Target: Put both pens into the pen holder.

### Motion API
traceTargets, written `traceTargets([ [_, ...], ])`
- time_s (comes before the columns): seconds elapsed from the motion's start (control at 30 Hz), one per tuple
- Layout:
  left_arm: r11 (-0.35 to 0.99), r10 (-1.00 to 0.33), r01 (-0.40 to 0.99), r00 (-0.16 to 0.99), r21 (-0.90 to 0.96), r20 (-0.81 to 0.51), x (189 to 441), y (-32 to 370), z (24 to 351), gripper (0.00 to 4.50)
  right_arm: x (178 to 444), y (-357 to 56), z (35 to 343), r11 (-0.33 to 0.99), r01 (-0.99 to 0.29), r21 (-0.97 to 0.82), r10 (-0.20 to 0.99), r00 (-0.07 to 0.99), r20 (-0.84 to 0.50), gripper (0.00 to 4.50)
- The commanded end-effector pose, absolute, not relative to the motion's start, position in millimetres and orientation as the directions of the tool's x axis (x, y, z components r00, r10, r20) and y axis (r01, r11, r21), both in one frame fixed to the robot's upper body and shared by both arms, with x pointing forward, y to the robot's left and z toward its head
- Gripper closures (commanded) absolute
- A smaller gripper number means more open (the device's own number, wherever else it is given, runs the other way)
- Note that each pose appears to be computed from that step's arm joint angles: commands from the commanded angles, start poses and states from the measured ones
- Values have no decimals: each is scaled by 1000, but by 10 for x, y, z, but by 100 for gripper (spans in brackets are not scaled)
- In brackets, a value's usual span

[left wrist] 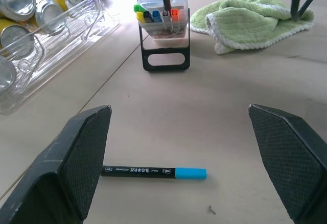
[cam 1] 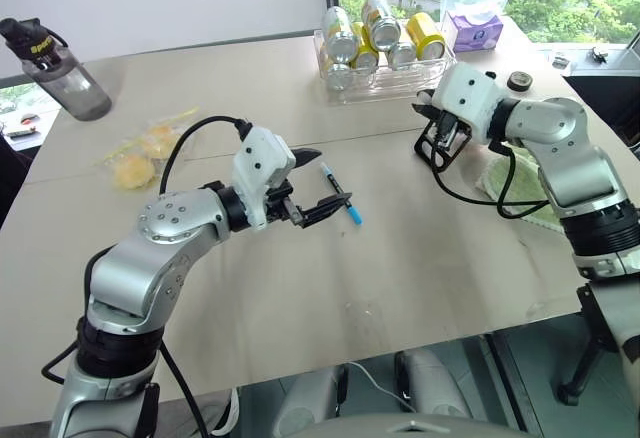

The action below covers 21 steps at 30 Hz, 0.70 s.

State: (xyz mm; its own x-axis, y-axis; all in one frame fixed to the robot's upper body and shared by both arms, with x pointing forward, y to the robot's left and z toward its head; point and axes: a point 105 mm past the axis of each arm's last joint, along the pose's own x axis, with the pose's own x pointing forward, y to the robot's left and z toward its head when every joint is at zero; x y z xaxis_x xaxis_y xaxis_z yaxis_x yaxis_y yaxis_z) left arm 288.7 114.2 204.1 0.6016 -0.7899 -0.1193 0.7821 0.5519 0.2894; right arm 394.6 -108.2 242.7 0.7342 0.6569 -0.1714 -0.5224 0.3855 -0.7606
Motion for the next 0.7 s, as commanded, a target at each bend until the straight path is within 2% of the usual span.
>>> traceTargets([
  [0.03,544,-794,771,601,332,-94,2836,1128,2140,0,3950,-1093,2570,373,-461,-805,656,745,-123,310],
  [0.2,549,-788,766,607,334,-97,2842,1142,2125,0,4024,-1164,2599,391,-405,-827,621,779,-89,76],
  [0.23,551,-787,765,609,332,-97,2844,1141,2119,0,4030,-1171,2624,409,-399,-821,619,782,-72,41],
  [0.37,586,-768,750,635,306,-85,2889,1139,2097,0,3979,-1170,2755,504,-421,-755,644,765,3,41],
  [0.47,665,-709,700,701,258,-76,3011,1140,2044,0,3775,-1101,2824,564,-554,-612,730,681,56,41],
  [0.6,777,-584,589,806,223,-96,3227,1160,1930,0,3293,-1062,2580,469,-779,-417,861,509,17,41],
  [0.7,810,-539,544,838,219,-91,3316,1121,1871,0,2975,-1136,2316,413,-868,-275,901,433,-16,41],
])
